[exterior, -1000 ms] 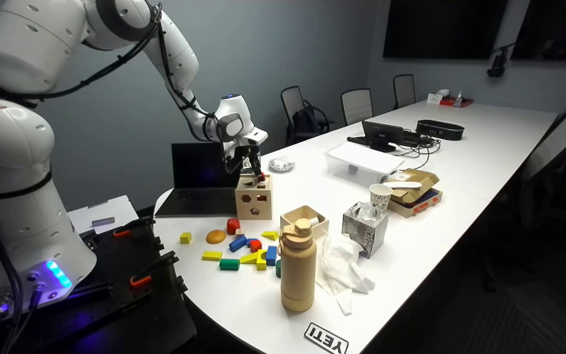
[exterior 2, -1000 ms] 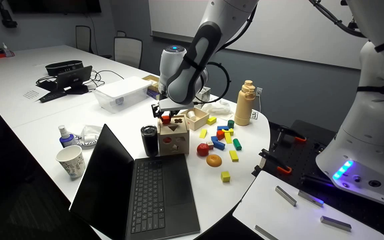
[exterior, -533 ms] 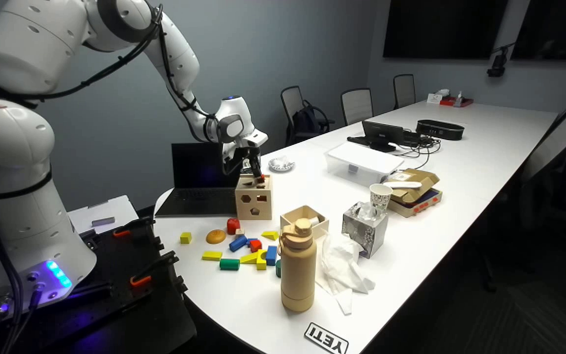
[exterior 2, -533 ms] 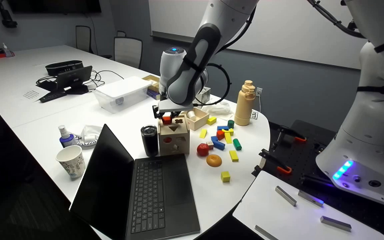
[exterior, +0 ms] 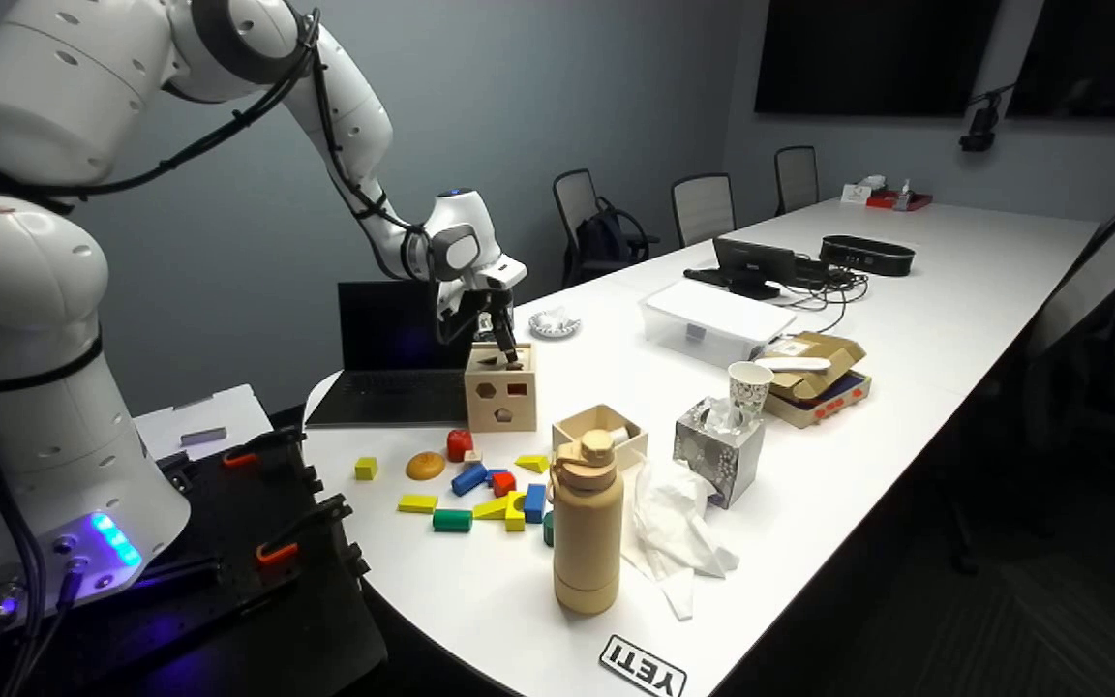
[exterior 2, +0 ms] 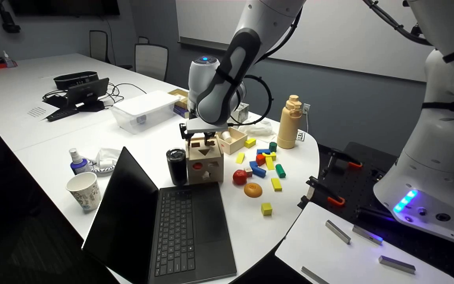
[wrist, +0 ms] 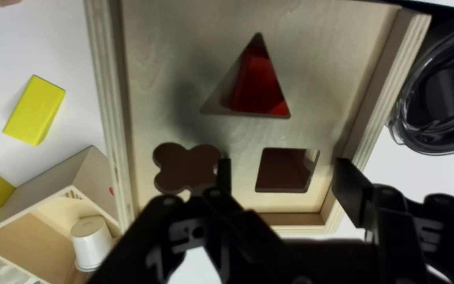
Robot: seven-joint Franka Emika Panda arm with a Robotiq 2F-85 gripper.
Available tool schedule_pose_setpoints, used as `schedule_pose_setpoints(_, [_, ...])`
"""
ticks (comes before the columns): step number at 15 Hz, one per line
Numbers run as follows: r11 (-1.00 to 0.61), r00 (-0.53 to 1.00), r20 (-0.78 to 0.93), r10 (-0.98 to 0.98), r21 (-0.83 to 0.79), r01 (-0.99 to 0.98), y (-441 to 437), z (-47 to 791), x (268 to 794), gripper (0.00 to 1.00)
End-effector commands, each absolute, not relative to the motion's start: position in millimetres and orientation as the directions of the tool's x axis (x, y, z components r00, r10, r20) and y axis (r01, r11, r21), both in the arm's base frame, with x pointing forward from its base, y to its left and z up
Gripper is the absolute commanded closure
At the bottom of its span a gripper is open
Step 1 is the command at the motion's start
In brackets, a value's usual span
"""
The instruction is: Put the orange block inside the wooden toy box.
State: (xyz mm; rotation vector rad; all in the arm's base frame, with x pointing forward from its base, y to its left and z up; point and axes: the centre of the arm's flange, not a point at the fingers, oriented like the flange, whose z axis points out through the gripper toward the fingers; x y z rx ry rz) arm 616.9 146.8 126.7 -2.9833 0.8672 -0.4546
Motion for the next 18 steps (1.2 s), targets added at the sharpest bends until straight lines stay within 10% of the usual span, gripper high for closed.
schedule_pose_setpoints(1, [-0.843,0.8,0.283,-0.529,-0.069,-0.533,158.2,139.5,612.1,0.01])
schedule_pose_setpoints(18, [-0.953,0.903,0.374,-0.213,0.123,-0.276,220.6,218.4,533.1,0.0])
